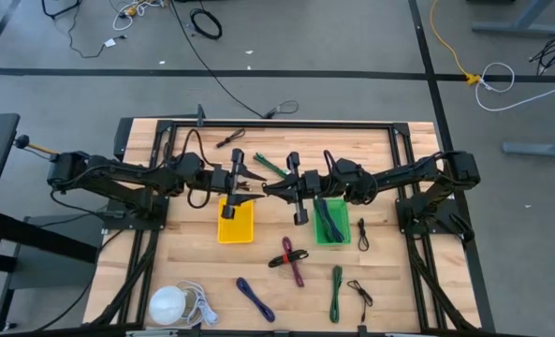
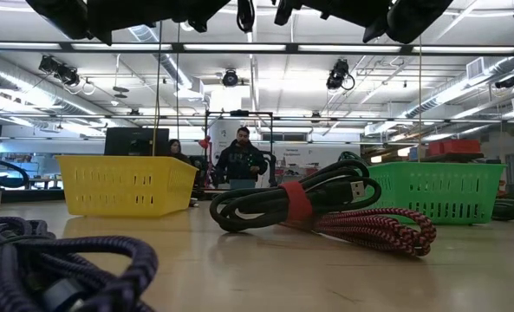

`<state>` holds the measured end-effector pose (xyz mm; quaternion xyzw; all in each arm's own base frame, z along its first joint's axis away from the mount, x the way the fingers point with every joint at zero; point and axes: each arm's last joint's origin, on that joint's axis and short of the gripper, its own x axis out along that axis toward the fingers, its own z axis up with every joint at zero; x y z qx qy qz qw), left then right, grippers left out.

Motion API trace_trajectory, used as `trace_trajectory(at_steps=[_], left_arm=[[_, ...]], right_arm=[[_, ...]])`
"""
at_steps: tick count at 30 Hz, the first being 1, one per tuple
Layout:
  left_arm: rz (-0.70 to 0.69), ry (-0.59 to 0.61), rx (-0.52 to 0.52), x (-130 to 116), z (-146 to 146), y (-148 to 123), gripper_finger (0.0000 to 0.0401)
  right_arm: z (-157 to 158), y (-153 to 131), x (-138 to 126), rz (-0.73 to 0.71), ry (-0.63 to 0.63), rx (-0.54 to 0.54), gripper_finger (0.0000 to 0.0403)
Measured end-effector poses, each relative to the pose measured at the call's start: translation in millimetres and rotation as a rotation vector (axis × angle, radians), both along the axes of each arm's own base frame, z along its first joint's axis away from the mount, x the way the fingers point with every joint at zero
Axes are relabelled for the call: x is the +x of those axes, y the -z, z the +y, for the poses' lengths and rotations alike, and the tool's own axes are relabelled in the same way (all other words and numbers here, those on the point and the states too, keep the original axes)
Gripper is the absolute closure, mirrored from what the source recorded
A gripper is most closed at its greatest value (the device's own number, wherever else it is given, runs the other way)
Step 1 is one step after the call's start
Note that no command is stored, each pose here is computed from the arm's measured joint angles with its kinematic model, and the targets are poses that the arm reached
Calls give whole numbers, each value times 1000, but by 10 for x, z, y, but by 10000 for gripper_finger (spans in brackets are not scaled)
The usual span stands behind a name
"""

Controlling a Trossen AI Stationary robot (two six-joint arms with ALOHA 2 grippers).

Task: Pick & Place USB Port
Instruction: Put the black charger cable into the yellow bin

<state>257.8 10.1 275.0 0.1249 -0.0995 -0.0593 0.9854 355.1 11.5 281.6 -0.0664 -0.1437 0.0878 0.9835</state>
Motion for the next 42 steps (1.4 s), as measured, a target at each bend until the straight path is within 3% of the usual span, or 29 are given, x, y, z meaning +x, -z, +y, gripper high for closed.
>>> trace_trajectory(at_steps=[6,15,21,27,35,42], left_arm=[[-1,1,16,143,-3,128,204],[-36,-50,5,145,10,98,214],[-5,-49,-6,205,18,190,267],[-23,-67,31,218,22,197,365],[-18,-83,12,219,28,200,367],[29,-198,-9,226,64,243,367]], right_arm=[[-10,9,3,10,4,0,403],[-17,22,7,23,9,0,403],[-18,17,6,18,12,-3,403],[-19,14,4,18,12,-1,403],[-25,22,7,27,34,4,385],[-55,57,16,69,142,6,349]])
